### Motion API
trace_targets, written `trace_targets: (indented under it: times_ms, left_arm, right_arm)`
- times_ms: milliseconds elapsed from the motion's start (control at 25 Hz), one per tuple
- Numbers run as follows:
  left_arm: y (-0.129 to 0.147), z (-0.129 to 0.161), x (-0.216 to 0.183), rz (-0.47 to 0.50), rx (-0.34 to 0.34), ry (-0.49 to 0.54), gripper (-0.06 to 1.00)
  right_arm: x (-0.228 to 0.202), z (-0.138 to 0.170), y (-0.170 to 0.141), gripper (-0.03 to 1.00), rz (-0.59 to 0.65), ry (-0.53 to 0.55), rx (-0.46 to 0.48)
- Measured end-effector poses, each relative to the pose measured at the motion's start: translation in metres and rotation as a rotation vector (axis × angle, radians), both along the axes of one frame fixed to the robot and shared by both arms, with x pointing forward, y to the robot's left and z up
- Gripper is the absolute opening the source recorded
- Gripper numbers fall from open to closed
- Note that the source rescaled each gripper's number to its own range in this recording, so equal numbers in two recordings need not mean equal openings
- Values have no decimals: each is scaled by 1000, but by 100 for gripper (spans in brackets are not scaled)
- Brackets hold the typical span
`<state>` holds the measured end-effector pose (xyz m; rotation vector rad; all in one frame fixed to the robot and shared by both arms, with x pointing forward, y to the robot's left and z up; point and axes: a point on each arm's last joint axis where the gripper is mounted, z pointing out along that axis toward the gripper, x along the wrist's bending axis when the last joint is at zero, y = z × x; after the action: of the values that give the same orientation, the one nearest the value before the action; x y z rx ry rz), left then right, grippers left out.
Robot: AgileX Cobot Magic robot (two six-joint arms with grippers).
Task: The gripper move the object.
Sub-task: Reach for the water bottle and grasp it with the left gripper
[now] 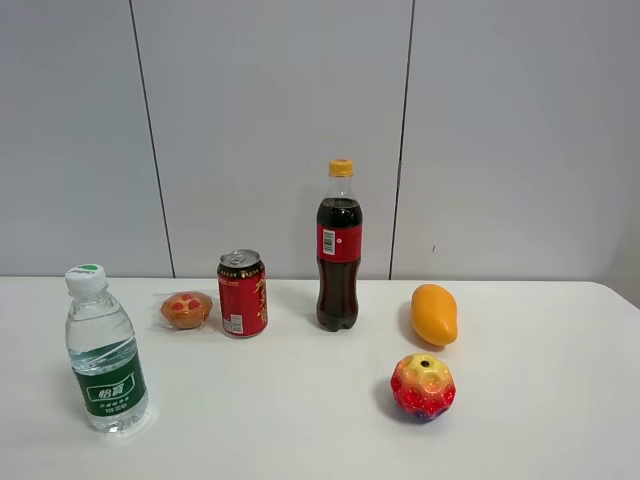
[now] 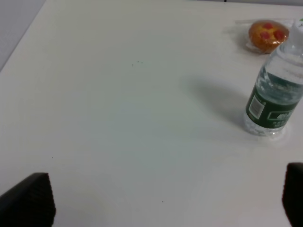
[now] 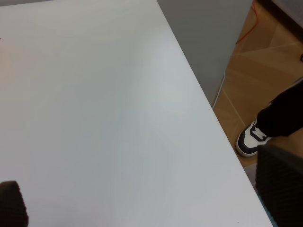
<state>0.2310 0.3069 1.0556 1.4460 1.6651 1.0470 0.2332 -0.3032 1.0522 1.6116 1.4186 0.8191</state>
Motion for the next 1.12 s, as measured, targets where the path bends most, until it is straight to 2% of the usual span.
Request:
trace_targets:
  times_ms: [600, 880, 1000, 1120]
  left_arm:
    - [0, 0, 0, -2, -1, 0, 96]
    - [-6, 10, 8, -48, -63, -40, 96]
    - [-6, 15, 24, -56, -78, -7, 96]
    - [-7, 23, 45, -74, -101, -32, 96]
  right_arm:
    - [0, 0, 0, 100, 0, 0, 0]
    - [0, 0, 0, 100, 0, 0, 0]
    - [0, 0, 0, 100, 0, 0, 0]
    - [0, 0, 0, 100, 0, 0, 0]
